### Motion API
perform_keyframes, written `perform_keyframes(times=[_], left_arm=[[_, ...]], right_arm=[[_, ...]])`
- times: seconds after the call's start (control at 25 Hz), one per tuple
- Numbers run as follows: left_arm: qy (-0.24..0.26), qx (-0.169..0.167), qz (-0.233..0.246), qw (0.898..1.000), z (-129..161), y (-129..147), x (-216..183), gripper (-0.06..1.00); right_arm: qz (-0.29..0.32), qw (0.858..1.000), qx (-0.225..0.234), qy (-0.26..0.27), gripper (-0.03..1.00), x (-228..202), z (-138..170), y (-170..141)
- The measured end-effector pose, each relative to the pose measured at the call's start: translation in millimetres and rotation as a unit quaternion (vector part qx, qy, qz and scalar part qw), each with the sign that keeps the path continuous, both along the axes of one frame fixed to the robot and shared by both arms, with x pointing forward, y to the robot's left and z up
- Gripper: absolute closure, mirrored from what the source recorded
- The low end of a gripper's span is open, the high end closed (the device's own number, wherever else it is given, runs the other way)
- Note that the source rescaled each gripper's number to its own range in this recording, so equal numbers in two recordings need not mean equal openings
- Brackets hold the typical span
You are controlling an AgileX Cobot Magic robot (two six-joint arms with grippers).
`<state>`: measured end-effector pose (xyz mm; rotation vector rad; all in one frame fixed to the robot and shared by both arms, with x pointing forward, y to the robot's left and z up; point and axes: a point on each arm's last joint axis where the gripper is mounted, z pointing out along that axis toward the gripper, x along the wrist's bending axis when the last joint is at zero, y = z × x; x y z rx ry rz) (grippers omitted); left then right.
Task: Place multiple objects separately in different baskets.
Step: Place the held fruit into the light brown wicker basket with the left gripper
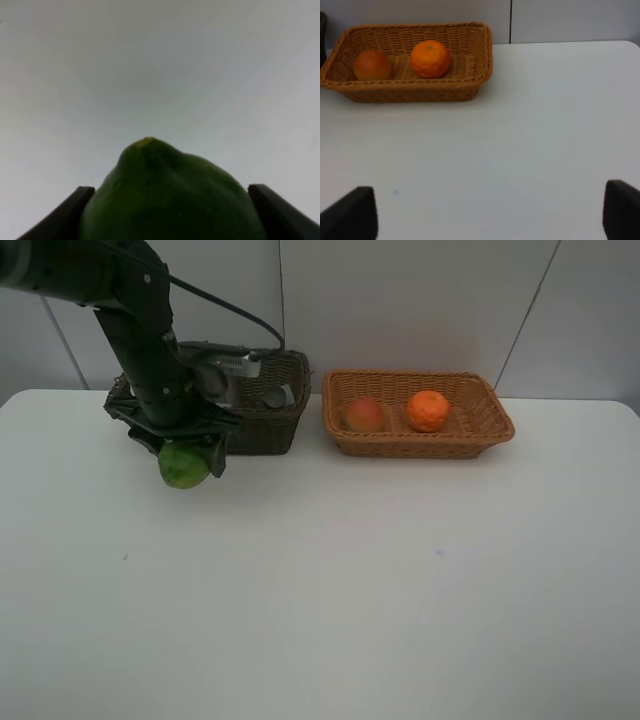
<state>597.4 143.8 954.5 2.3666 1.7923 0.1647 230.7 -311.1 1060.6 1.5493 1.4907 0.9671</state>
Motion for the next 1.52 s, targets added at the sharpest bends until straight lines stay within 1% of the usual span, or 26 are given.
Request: perform_keyframes(times=[0.12,0.24,0.44,0.56,0.68,0.72,0.8,0.84,1.0,1.04,1.08,1.12,1.16,1.28,1.32,1.4,1.52], left_arm=[[-0.02,-0.005,-0.044,0.999,16.8,-28.8,5.0,0.17],[-0.043,-0.017,-0.08,0.996,27.4,-61.6,7.8,0.17],[-0.081,-0.051,-0.126,0.987,41.0,-117.9,11.1,0.17],[-0.114,-0.073,-0.144,0.98,44.9,-143.2,14.5,0.17],[-0.168,-0.106,-0.151,0.968,46.3,-159.0,21.7,0.17],[-0.186,-0.117,-0.152,0.964,47.1,-162.6,23.8,0.17],[-0.232,-0.145,-0.151,0.95,49.7,-168.3,29.8,0.17],[-0.25,-0.153,-0.151,0.944,49.9,-169.7,31.6,0.17],[-0.323,-0.2,-0.146,0.913,46.4,-175.1,36.9,0.17],[-0.338,-0.206,-0.147,0.907,43.1,-175.2,37.2,0.17],[-0.361,-0.22,-0.146,0.895,42.8,-176.1,38.2,0.17],[-0.371,-0.228,-0.143,0.888,39.1,-175.8,37.8,0.17],[-0.387,-0.236,-0.144,0.88,35.5,-175.7,37.6,0.17],[-0.424,-0.243,-0.156,0.858,21.3,-176.3,38.3,0.17],[-0.431,-0.243,-0.159,0.854,15.3,-177.2,39.4,0.17],[-0.44,-0.241,-0.165,0.849,2.0,-179.0,41.6,0.17],[-0.444,-0.239,-0.169,0.847,-19.4,-180.9,43.9,0.17]], right_arm=[[0.0,1.0,0.0,0.0,0.01,0.0,0.0,0.0],[0.0,1.0,0.0,0.0,0.01,0.0,0.0,0.0],[0.0,1.0,0.0,0.0,0.01,0.0,0.0,0.0],[0.0,1.0,0.0,0.0,0.01,0.0,0.0,0.0],[0.0,1.0,0.0,0.0,0.01,0.0,0.0,0.0],[0.0,1.0,0.0,0.0,0.01,0.0,0.0,0.0],[0.0,1.0,0.0,0.0,0.01,0.0,0.0,0.0],[0.0,1.0,0.0,0.0,0.01,0.0,0.0,0.0],[0.0,1.0,0.0,0.0,0.01,0.0,0.0,0.0],[0.0,1.0,0.0,0.0,0.01,0.0,0.0,0.0],[0.0,1.0,0.0,0.0,0.01,0.0,0.0,0.0],[0.0,1.0,0.0,0.0,0.01,0.0,0.0,0.0],[0.0,1.0,0.0,0.0,0.01,0.0,0.0,0.0],[0.0,1.0,0.0,0.0,0.01,0.0,0.0,0.0],[0.0,1.0,0.0,0.0,0.01,0.0,0.0,0.0],[0.0,1.0,0.0,0.0,0.01,0.0,0.0,0.0],[0.0,1.0,0.0,0.0,0.01,0.0,0.0,0.0]])
